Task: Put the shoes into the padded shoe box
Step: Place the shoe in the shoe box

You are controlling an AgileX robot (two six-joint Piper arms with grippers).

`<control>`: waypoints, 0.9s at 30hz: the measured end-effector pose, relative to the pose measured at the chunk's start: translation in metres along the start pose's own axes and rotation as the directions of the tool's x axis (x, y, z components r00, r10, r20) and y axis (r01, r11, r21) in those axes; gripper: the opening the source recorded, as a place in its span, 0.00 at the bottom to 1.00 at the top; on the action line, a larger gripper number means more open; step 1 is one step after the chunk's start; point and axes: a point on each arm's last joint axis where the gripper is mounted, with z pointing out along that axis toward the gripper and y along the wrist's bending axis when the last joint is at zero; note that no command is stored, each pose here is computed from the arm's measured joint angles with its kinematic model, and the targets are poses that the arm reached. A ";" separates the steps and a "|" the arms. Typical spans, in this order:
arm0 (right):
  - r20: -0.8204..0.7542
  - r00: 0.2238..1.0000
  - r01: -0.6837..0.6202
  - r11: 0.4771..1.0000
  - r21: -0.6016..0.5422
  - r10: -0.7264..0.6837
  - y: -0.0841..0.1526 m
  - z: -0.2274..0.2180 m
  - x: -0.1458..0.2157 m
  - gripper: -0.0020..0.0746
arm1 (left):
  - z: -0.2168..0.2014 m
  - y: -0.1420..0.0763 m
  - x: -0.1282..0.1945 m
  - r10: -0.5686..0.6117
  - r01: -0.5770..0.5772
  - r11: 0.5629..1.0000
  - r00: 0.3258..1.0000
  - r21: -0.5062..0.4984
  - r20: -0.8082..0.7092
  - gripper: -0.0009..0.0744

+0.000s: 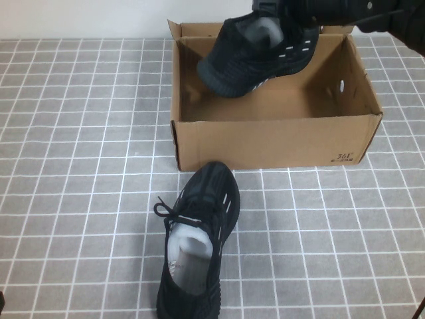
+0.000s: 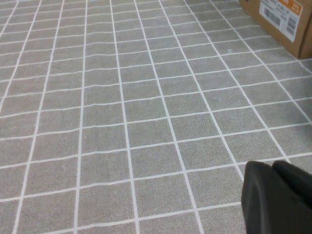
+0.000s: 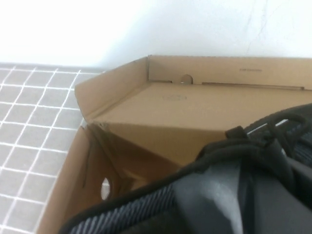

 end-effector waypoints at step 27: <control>0.056 0.988 -0.146 0.985 0.088 0.141 -0.009 0.000 -0.003 0.02 | 0.000 0.000 0.000 0.000 0.000 1.000 1.000 0.000 0.000 0.01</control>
